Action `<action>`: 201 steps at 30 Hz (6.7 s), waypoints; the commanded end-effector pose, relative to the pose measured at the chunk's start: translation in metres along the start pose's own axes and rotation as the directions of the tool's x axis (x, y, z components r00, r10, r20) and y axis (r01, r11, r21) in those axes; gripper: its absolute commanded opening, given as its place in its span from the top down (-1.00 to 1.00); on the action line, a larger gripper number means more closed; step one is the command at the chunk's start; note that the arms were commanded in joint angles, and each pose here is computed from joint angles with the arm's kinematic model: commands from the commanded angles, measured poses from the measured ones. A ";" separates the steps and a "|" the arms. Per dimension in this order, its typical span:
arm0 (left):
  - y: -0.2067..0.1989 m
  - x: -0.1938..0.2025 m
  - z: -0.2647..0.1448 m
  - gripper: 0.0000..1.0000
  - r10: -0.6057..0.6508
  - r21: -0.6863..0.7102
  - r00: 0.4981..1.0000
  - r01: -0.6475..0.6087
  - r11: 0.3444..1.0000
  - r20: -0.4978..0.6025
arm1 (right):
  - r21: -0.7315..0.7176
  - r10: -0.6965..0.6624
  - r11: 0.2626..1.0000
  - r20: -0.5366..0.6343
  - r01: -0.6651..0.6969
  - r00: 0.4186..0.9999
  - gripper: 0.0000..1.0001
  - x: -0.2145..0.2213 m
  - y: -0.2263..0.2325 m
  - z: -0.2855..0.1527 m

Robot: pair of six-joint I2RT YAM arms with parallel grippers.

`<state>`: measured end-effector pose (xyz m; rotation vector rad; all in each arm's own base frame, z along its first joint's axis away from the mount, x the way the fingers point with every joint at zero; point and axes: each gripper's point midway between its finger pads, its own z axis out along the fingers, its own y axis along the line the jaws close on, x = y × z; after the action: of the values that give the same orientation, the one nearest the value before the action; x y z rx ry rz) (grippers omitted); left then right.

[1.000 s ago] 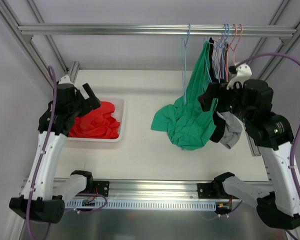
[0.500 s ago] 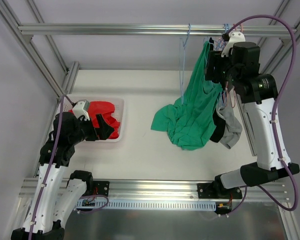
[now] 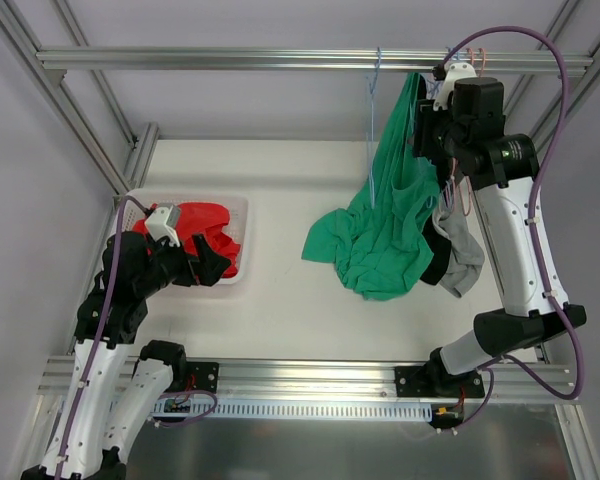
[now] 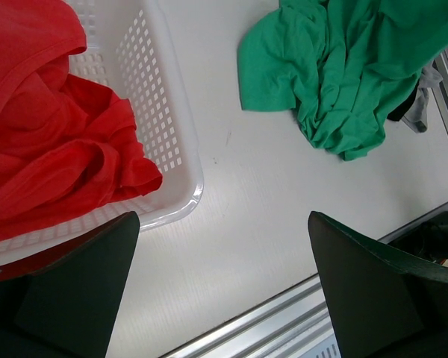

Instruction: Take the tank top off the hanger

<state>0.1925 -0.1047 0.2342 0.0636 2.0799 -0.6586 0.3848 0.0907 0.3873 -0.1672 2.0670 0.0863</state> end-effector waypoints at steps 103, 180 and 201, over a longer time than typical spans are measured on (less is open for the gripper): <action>-0.354 -0.090 0.005 -0.90 0.361 0.570 0.827 -0.559 0.602 0.430 | -0.686 0.043 0.726 0.115 0.048 0.992 0.99 0.201 0.071 -0.351; -0.130 0.017 -0.025 -0.98 0.313 0.248 0.945 -0.326 0.912 0.092 | -0.345 0.097 0.937 0.103 -0.056 0.990 0.99 0.049 0.057 -0.140; -0.125 0.048 -0.020 -0.97 0.336 0.275 0.942 -0.320 0.906 -0.012 | -0.346 0.117 0.924 -0.142 -0.160 0.983 0.99 -0.004 0.080 0.013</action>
<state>0.1142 -0.2076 0.2641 0.5812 1.9358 -0.7318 0.3890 0.1707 0.3814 -0.2461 2.1751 0.5473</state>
